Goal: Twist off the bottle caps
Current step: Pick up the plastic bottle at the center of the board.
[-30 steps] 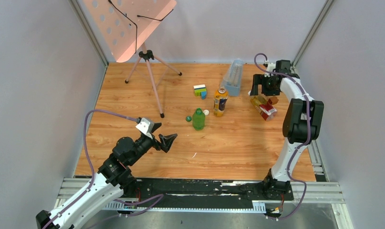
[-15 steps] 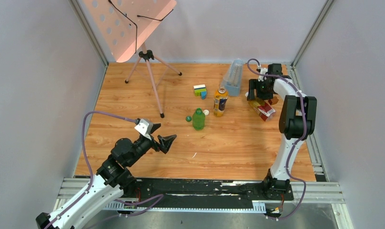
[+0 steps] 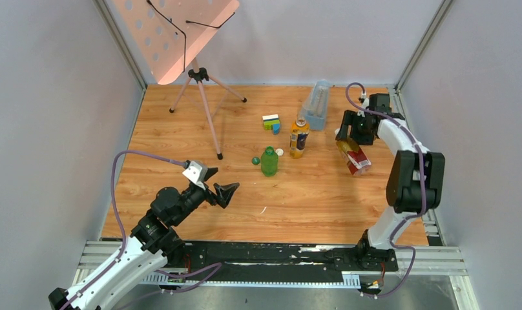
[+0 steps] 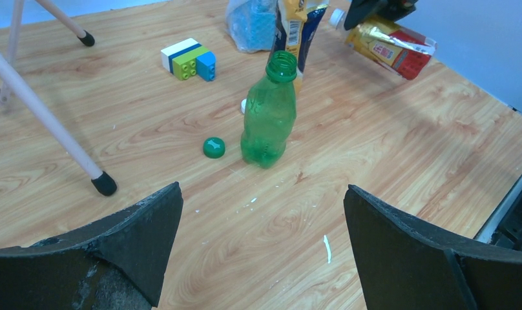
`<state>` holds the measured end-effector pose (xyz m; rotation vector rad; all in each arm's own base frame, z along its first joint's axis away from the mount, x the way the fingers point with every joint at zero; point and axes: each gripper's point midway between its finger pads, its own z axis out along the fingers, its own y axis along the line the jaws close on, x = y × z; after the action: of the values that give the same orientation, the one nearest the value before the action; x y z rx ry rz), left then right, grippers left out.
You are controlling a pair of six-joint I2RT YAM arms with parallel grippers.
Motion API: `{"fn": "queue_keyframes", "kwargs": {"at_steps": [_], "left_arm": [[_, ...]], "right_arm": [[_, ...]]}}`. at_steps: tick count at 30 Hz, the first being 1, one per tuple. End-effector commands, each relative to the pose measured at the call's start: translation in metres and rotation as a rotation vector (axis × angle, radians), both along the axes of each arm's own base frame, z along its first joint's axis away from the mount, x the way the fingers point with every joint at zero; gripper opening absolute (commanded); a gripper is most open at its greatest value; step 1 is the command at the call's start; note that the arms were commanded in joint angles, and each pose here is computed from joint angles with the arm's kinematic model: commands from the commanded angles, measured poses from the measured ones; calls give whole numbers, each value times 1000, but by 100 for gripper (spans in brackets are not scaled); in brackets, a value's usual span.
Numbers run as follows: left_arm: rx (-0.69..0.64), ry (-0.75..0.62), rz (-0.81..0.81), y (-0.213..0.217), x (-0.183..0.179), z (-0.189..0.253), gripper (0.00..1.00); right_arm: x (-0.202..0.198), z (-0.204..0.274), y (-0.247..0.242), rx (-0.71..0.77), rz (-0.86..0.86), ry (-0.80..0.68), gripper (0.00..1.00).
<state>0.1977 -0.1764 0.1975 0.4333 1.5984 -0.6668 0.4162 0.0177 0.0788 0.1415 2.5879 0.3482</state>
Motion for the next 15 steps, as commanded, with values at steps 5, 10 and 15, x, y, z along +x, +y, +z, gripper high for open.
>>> {"fn": "queue_keyframes", "kwargs": {"at_steps": [5,10,15], "left_arm": [[-121,-79,-50,-11,-4,47,100],[-234,-99,-154,-31,-11,77,100],[-400,-89,-324,-63,-21,120,100]], "right_arm": [[-43,135,41,261,-96,-338,39],[-99,219,97,491,-14,-566,38],[-144,267,164,651,147,-651,37]]}}
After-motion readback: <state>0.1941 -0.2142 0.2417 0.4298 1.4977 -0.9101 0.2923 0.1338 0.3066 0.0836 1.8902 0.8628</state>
